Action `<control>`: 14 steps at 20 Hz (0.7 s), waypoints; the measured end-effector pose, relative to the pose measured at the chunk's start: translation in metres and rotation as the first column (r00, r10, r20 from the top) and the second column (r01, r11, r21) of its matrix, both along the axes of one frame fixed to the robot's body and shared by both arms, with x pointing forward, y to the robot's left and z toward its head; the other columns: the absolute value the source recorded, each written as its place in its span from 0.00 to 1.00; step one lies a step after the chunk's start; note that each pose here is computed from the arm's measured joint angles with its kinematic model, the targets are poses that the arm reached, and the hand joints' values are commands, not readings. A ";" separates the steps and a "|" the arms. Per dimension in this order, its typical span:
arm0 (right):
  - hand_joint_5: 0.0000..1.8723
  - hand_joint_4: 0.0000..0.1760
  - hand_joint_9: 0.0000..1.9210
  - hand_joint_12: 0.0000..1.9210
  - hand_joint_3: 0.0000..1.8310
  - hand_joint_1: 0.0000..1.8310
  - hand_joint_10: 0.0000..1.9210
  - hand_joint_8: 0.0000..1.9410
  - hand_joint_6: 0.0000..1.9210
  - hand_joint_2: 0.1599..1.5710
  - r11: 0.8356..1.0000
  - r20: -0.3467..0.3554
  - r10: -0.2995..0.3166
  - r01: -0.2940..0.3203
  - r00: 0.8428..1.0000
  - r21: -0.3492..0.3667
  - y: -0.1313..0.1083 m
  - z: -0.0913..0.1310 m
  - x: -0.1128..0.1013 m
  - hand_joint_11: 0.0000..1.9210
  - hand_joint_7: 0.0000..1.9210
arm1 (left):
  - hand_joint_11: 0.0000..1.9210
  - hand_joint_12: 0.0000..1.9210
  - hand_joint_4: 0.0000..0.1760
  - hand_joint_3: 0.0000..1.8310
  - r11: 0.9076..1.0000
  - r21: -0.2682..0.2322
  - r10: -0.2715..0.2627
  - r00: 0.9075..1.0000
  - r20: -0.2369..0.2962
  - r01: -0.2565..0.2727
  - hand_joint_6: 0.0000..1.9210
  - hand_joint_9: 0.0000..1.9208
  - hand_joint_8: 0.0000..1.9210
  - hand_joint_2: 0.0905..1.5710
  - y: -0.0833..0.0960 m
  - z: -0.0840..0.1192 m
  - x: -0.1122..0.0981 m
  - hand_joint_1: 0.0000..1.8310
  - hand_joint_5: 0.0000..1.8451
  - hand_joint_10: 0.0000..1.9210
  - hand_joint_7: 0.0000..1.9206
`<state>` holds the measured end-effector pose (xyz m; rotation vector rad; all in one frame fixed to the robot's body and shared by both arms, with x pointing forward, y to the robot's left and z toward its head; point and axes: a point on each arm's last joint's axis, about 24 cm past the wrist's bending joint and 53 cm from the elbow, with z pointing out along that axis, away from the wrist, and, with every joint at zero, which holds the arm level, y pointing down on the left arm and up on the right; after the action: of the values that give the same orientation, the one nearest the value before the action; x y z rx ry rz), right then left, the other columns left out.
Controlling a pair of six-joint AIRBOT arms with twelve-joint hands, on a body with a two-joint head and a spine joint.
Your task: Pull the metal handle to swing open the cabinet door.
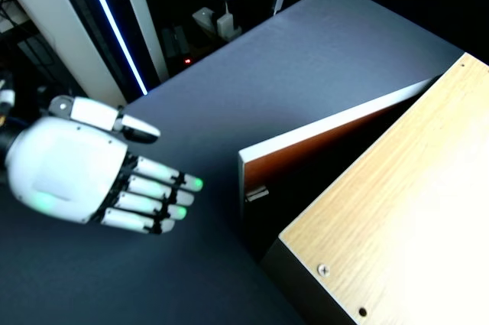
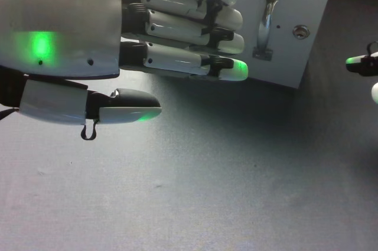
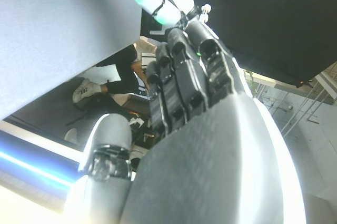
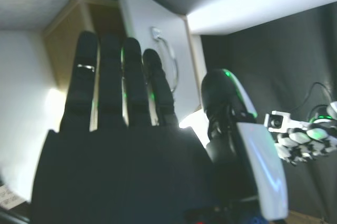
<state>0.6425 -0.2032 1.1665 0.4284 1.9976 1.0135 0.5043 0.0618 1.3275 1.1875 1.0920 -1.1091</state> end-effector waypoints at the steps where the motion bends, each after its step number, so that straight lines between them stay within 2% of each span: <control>1: 0.10 0.00 0.13 0.37 0.02 0.00 0.00 0.00 0.00 1.00 1.000 -0.002 -0.003 0.003 1.000 -0.008 -0.002 -0.001 0.001 0.00 0.14 | 0.02 0.40 0.00 0.09 1.000 0.000 0.000 1.000 -0.001 0.000 0.00 0.20 0.00 1.00 0.000 0.000 0.000 0.00 0.18 0.00 0.20; 7: 0.11 0.00 0.14 0.38 0.02 0.00 0.00 0.00 0.00 1.00 0.996 -0.029 -0.069 0.068 0.997 -0.054 -0.025 -0.010 0.012 0.00 0.14 | 0.03 0.40 0.00 0.09 1.000 0.000 0.000 1.000 0.000 0.000 0.00 0.20 0.00 1.00 0.000 0.000 0.000 0.00 0.19 0.00 0.21; 14: 0.11 0.00 0.13 0.37 0.02 0.00 0.00 0.00 0.00 1.00 0.993 -0.030 -0.114 0.114 0.993 -0.002 -0.018 0.001 0.039 0.00 0.14 | 0.03 0.40 0.00 0.09 1.000 0.000 0.000 1.000 0.000 0.000 0.00 0.20 0.00 1.00 0.000 0.000 0.000 0.00 0.18 0.00 0.20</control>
<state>0.6814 -0.2214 1.1675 0.5543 1.9764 0.9401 0.5042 0.0618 1.3275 1.1876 1.0920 -1.1096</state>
